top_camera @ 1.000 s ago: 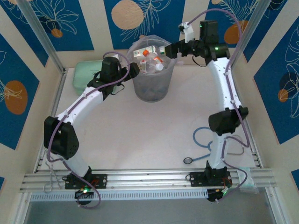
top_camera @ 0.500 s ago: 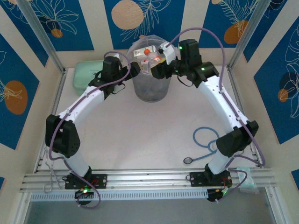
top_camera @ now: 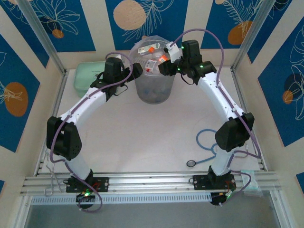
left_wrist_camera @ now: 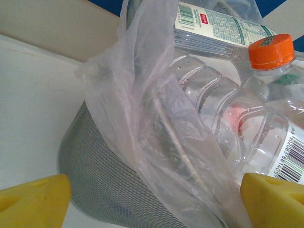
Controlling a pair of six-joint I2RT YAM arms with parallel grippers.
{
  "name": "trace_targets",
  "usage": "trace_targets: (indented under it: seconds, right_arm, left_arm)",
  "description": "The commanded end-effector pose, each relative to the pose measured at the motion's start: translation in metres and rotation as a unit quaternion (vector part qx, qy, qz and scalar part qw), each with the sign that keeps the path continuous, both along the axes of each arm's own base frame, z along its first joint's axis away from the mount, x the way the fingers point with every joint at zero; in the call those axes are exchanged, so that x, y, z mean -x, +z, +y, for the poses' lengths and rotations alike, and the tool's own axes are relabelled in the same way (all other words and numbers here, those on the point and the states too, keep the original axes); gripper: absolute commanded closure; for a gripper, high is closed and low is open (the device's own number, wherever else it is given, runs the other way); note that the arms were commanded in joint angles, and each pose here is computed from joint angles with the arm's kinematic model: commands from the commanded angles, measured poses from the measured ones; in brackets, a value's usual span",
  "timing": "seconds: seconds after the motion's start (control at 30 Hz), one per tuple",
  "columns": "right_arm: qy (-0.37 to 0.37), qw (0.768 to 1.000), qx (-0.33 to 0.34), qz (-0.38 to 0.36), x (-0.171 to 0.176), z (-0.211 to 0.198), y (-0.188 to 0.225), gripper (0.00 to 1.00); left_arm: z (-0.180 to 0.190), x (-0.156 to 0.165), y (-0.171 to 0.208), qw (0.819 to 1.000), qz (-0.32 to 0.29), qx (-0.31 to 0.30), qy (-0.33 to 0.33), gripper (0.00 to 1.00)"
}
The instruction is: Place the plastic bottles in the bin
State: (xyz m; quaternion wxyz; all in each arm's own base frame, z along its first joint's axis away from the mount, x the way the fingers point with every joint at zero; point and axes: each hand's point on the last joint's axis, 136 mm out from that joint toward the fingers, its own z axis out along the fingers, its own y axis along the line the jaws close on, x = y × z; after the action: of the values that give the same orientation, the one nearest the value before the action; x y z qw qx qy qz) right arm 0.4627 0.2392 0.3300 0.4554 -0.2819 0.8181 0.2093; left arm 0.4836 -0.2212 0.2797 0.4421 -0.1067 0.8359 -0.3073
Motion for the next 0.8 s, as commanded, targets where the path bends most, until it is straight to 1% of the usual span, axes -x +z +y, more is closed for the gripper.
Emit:
trace_targets:
  seconds: [0.0, 0.1, 0.17, 0.27, 0.37, 0.43, 0.5, 0.53, 0.6, 0.67, 0.7, 0.77]
  right_arm:
    - [0.012, 1.000, -0.018, -0.002, 0.000, 0.003, 0.014, 0.50]
    - [0.020, 0.999, -0.047, -0.014, 0.011, -0.003, 0.043, 0.39]
    - [0.018, 0.997, -0.068, -0.018, 0.020, -0.011, 0.061, 0.33]
    - [0.004, 0.996, -0.086, -0.021, 0.032, -0.027, 0.080, 0.29]
    - [-0.032, 0.995, -0.094, -0.019, 0.038, -0.051, 0.085, 0.27]
    - [-0.056, 0.994, -0.097, -0.018, 0.042, -0.067, 0.081, 0.24]
    - [-0.087, 0.991, -0.098, -0.015, 0.047, -0.084, 0.068, 0.22]
    - [-0.106, 0.989, -0.102, -0.013, 0.049, -0.094, 0.058, 0.21]
    - [-0.144, 0.983, -0.113, -0.018, 0.055, -0.112, 0.040, 0.13]
    - [-0.190, 0.974, -0.116, -0.034, 0.061, -0.133, 0.022, 0.03]
    - [-0.215, 0.969, -0.112, -0.038, 0.064, -0.145, 0.010, 0.01]
    - [-0.258, 0.960, -0.106, -0.030, 0.075, -0.166, -0.010, 0.01]
  left_arm:
    - [0.002, -0.001, 0.024, 1.000, -0.023, 0.004, -0.005, 0.08]
    - [0.007, 0.007, 0.042, 0.999, -0.045, -0.009, -0.007, 0.05]
    - [0.014, 0.014, 0.059, 0.997, -0.067, -0.024, -0.006, 0.01]
    - [0.025, 0.026, 0.082, 0.994, -0.097, -0.048, 0.000, 0.01]
    - [0.043, 0.042, 0.104, 0.989, -0.124, -0.081, 0.016, 0.00]
    - [0.058, 0.056, 0.110, 0.984, -0.138, -0.112, 0.030, 0.01]
    - [0.076, 0.072, 0.107, 0.977, -0.145, -0.148, 0.049, 0.00]
    - [0.087, 0.081, 0.101, 0.973, -0.147, -0.170, 0.059, 0.01]
    - [0.106, 0.096, 0.088, 0.963, -0.150, -0.212, 0.078, 0.01]
    - [0.126, 0.109, 0.073, 0.949, -0.152, -0.256, 0.099, 0.01]
    - [0.139, 0.115, 0.063, 0.942, -0.145, -0.282, 0.112, 0.01]
    - [0.157, 0.126, 0.046, 0.927, -0.129, -0.328, 0.126, 0.01]
